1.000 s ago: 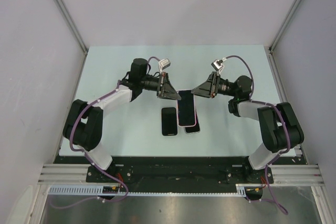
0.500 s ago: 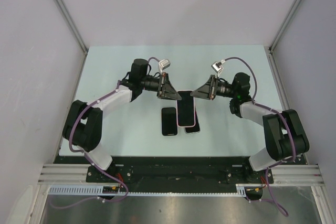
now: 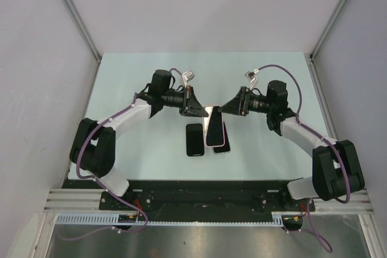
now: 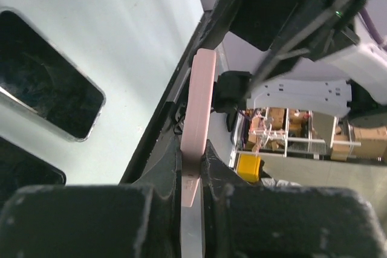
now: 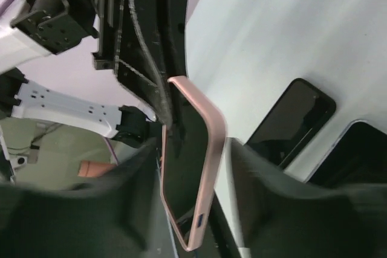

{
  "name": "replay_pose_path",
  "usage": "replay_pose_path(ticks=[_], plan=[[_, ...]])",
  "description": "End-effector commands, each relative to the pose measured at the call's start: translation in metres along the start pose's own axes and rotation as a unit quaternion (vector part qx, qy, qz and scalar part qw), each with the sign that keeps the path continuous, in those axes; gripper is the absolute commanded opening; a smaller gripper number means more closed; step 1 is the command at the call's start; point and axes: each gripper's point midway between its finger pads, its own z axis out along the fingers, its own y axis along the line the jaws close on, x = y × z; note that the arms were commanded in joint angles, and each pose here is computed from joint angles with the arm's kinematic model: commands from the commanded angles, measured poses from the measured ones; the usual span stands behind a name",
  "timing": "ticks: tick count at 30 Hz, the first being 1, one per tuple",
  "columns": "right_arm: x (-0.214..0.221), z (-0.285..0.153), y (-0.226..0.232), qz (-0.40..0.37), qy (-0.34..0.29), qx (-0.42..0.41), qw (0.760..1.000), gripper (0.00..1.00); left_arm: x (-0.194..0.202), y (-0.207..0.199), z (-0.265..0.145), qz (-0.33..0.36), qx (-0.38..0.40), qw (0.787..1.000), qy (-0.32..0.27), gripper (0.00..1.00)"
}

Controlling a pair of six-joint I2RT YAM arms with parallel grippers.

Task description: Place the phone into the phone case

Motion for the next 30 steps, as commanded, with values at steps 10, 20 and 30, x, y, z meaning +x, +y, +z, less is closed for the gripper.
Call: replay_pose_path(ticks=[10, 20, 30], plan=[[-0.033, -0.058, 0.032, -0.116, -0.054, 0.091, 0.988, 1.0, -0.008, 0.052, -0.067, -0.036, -0.186, 0.982, -0.021, 0.0], [-0.041, -0.069, 0.031, -0.107, -0.077, 0.114, 0.985, 1.0, -0.005, 0.137, -0.122, -0.104, -0.336, 0.936, -0.018, 0.0], [-0.03, -0.063, 0.042, -0.131, -0.069, 0.119, 0.982, 1.0, 0.008, 0.183, -0.116, -0.147, -0.347, 0.926, 0.03, 0.07]])
